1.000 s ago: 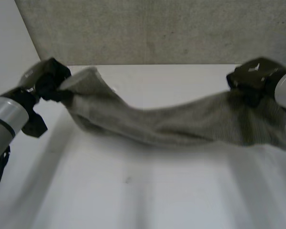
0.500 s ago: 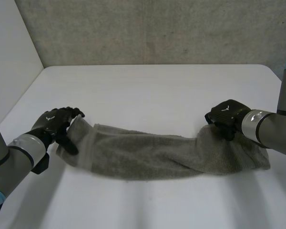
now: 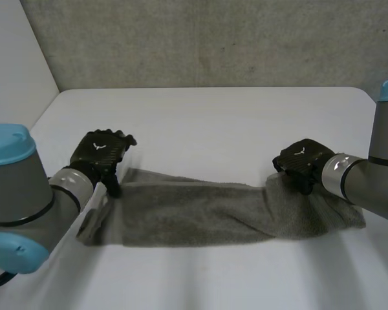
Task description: Fold the towel.
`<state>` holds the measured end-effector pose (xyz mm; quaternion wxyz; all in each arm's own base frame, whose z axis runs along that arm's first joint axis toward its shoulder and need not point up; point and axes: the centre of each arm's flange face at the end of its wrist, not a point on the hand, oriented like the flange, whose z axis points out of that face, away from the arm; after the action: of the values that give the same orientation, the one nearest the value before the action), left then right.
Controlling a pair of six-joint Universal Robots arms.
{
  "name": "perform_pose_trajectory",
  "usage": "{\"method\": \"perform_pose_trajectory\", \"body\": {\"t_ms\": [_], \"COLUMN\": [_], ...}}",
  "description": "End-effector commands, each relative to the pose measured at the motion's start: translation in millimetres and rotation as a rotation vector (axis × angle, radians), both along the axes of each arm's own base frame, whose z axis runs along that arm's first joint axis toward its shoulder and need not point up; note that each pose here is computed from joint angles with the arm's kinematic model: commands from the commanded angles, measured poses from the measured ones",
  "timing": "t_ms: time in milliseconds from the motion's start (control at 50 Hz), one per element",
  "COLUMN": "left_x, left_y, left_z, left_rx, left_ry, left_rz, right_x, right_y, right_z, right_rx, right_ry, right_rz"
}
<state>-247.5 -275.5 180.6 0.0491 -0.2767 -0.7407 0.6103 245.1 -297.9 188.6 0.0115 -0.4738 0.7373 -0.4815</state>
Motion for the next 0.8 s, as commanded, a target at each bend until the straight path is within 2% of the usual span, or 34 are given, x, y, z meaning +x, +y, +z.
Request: {"method": "perform_pose_trajectory", "body": {"t_ms": [20, 240, 540, 680, 740, 780, 800], "left_x": [8, 7, 6, 0, -8, -17, -17], "left_y": [-4, 25, 24, 8, -11, -35, -35], "left_z": [-7, -6, -24, -25, -14, 10, 10], "left_rx": [0.0, 0.16, 0.196, 0.121, 0.023, -0.126, -0.126], "left_ry": [-0.126, -0.149, -0.18, -0.168, -0.177, -0.172, -0.172], "left_rz": [0.066, 0.019, 0.012, 0.011, 0.002, 0.005, 0.005], "right_x": [1, 1, 1, 1, 3, 6, 11], "right_y": [1, 0, 1, -1, -9, -20, -32], "right_z": [-2, -1, 4, 9, 18, 29, 44], "right_rx": [0.001, -0.01, -0.022, -0.043, -0.093, -0.163, -0.259], "right_ry": [0.005, 0.005, 0.002, 0.004, -0.009, -0.024, -0.045], "right_rz": [0.007, 0.004, 0.004, -0.001, 0.0, -0.011, -0.024]}}
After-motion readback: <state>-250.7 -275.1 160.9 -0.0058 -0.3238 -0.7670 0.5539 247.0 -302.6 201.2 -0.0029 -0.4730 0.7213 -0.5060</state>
